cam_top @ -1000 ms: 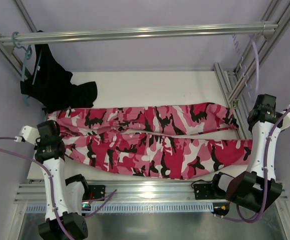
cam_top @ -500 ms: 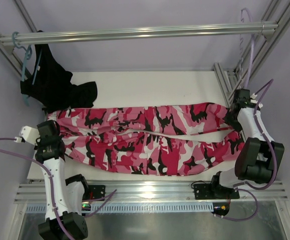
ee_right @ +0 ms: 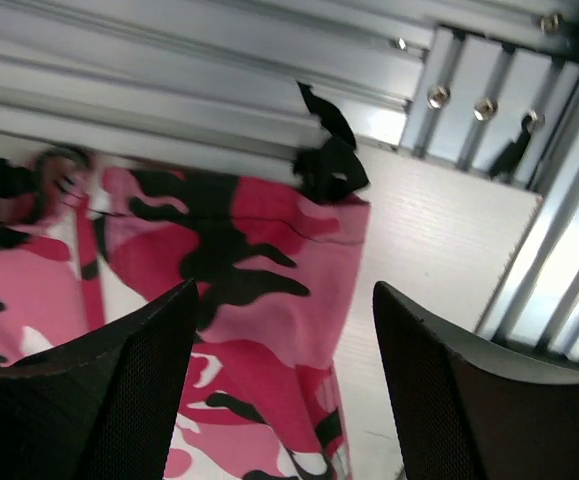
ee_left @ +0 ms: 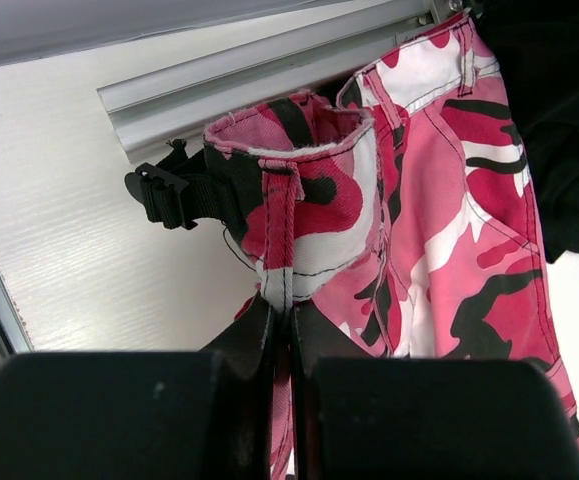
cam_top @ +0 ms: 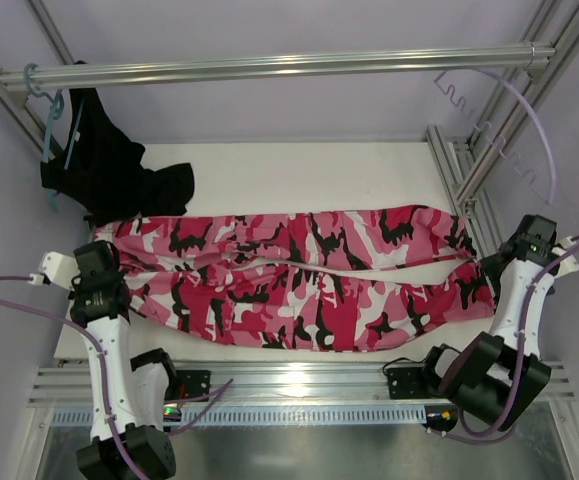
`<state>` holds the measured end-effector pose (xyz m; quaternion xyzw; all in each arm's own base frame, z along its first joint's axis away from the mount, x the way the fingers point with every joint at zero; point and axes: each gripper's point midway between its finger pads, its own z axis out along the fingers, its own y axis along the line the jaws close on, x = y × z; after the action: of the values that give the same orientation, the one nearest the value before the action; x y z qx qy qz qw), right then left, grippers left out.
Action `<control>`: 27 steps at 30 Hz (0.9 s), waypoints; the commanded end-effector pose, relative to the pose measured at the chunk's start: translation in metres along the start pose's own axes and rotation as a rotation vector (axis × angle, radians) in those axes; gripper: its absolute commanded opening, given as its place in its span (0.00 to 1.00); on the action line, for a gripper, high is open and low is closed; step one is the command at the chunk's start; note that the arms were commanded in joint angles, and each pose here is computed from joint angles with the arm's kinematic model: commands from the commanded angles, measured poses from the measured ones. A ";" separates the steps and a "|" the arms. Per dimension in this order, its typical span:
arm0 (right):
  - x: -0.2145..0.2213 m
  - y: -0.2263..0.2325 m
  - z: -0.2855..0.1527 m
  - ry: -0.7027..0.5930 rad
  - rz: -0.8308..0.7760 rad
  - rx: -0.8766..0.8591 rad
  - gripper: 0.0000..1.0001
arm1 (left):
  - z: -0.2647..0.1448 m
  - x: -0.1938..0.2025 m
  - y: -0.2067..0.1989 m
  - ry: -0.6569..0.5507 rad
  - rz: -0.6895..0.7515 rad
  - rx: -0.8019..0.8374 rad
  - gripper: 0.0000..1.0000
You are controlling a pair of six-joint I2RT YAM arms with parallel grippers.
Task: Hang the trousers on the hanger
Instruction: Fold the trousers
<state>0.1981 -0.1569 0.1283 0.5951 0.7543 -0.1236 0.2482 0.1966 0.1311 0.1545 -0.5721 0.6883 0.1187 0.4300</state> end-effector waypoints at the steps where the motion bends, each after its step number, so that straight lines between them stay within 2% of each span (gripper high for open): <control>1: 0.032 -0.024 0.004 0.059 0.020 0.031 0.72 | -0.003 -0.020 -0.014 -0.068 -0.039 0.058 0.00; 6: 0.046 -0.039 0.021 0.039 0.040 0.049 0.61 | -0.003 -0.017 -0.017 -0.054 -0.032 0.070 0.00; 13: 0.057 -0.027 0.040 0.003 0.130 -0.046 0.61 | -0.002 -0.016 -0.018 -0.047 -0.037 0.072 0.00; 23: 0.058 -0.025 0.064 -0.025 0.161 -0.032 0.55 | -0.004 -0.020 -0.016 -0.064 -0.076 0.057 0.00; 26: 0.054 -0.023 0.068 -0.036 0.148 -0.029 0.37 | -0.004 -0.023 -0.017 -0.074 -0.081 0.056 0.00; 27: 0.052 -0.023 0.070 -0.041 0.145 -0.024 0.23 | -0.004 -0.023 -0.017 -0.073 -0.082 0.057 0.00</control>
<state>0.1686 -0.1356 0.0299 0.6414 0.7221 -0.0981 0.2400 0.2024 0.1279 0.1565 -0.5730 0.6865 0.1012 0.4361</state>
